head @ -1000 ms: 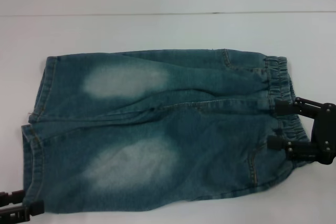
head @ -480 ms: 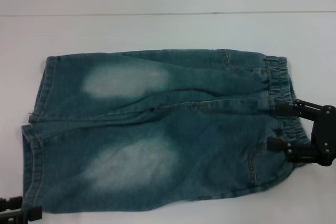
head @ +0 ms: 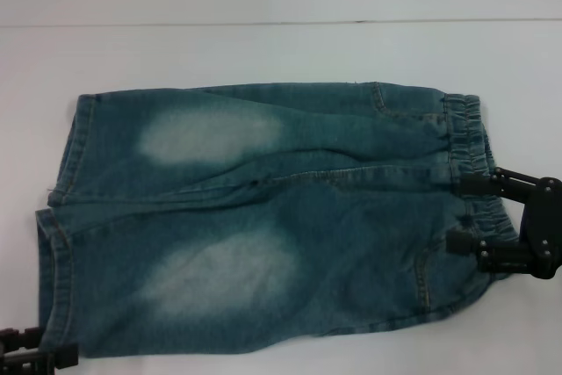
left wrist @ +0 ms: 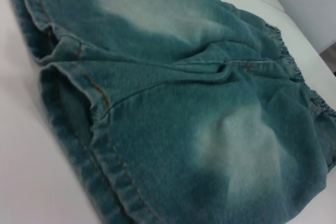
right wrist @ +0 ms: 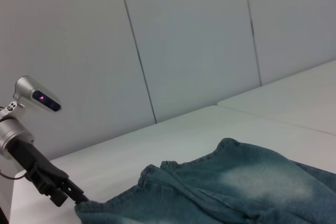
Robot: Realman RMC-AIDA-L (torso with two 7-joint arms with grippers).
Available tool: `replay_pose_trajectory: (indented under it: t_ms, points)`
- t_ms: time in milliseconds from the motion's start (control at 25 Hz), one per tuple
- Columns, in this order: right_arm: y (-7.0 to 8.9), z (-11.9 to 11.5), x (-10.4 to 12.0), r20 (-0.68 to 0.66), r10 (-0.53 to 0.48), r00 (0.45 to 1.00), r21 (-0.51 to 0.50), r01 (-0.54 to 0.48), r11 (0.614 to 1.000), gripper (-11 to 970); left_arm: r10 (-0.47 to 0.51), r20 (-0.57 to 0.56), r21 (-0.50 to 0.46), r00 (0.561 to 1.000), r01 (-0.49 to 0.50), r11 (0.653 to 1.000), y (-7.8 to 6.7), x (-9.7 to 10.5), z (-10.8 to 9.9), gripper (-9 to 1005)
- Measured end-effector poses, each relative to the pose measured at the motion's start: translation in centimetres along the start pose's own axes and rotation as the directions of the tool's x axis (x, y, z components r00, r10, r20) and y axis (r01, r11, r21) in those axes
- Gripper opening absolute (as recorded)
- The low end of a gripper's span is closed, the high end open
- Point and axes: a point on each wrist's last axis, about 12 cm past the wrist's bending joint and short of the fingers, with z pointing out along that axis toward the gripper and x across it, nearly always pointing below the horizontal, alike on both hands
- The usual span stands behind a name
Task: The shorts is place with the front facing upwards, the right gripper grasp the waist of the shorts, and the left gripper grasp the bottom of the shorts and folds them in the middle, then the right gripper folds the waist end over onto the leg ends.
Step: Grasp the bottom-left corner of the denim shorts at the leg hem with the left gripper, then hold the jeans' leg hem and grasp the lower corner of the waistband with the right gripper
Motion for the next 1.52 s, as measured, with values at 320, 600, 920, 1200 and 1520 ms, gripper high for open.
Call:
replay_pose_trajectory:
  t_ms: [320,600,920,1200,1520]
  points:
    - [0.0,-0.1,0.0,-0.002,0.000,1.000,0.001,0.000,1.000,917,0.009,-0.023,0.004,1.000,-0.009,1.000,0.2,-0.7,0.8,844]
    - [0.0,-0.2,0.2,-0.004,0.004,1.000,0.006,-0.004,1.000,917,0.020,-0.020,-0.001,1.000,-0.020,1.000,0.2,-1.2,0.9,836]
    - [0.1,-0.3,0.2,0.000,0.006,1.000,0.006,-0.006,1.000,916,0.085,-0.050,-0.026,0.995,-0.086,0.996,0.0,-1.7,1.2,754]
    - [-0.4,-2.0,-0.3,0.037,0.217,0.976,0.045,-0.218,0.975,915,0.111,-0.076,-0.022,0.991,-0.113,0.993,-0.2,-2.1,1.8,618]
    - [-2.1,-8.4,-1.5,0.070,0.583,0.809,0.164,-0.586,0.794,914,0.116,-0.077,-0.006,0.990,-0.117,0.993,-0.5,-2.8,1.9,283]
